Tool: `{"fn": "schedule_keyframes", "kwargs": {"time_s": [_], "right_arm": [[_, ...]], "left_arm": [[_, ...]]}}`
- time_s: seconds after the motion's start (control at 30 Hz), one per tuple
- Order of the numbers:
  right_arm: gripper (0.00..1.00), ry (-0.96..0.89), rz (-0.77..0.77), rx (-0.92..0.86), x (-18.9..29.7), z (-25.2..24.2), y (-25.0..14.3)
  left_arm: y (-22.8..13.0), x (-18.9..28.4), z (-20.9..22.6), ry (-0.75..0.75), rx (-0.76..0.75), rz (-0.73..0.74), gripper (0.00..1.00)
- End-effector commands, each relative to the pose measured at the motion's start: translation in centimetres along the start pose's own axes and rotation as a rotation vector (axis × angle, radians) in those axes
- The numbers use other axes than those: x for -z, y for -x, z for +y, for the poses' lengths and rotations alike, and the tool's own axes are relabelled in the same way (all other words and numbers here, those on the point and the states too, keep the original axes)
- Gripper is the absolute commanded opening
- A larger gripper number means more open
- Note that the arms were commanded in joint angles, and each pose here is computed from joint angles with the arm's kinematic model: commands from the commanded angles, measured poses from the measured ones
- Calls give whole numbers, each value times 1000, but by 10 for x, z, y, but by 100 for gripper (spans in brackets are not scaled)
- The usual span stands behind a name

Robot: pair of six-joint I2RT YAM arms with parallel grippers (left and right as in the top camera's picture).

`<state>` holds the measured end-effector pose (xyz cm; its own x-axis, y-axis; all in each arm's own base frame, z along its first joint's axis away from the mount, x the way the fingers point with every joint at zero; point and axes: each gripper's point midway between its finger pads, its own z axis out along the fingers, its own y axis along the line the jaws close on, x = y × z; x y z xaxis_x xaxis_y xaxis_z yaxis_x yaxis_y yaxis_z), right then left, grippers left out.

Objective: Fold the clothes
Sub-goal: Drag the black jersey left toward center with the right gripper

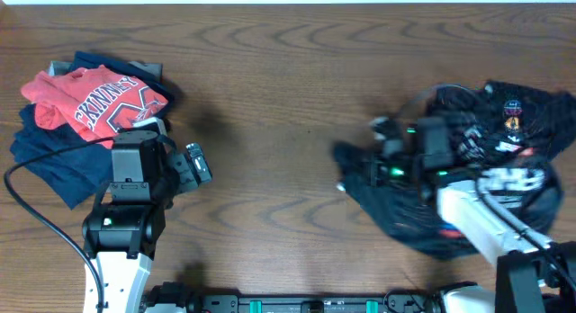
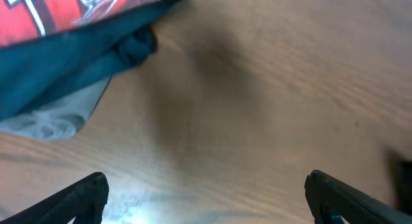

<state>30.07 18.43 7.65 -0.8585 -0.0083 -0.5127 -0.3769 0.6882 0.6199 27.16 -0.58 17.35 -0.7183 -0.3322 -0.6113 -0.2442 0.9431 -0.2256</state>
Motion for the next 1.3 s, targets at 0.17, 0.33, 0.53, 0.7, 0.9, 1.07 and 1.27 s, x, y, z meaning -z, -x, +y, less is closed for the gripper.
{"fn": "schedule_keyframes", "kwargs": {"time_s": [0.17,0.33,0.53,0.7,0.9,1.07,1.27], "right_arm": [[17,-46,-173,152,-37,64,26],[64,-230,-157,136,-25,22,23],[99,-568,-164,45,41,-46,21],[99,-708,-220,-28,108,-69,21],[99,-783,-259,-83,158,-77,9],[99,-826,-272,-98,179,-82,2],[99,-858,-237,-166,185,-93,-11]], "left_arm": [[14,1,-8,-37,8,-39,98],[-2,-6,-28,-150,8,52,98],[-33,-24,-36,-187,61,230,98],[-70,-39,-66,-256,26,410,98],[-116,-61,-99,-246,0,581,98],[-153,-82,-127,-221,21,675,98],[-174,-114,-152,-241,-44,654,100]]}}
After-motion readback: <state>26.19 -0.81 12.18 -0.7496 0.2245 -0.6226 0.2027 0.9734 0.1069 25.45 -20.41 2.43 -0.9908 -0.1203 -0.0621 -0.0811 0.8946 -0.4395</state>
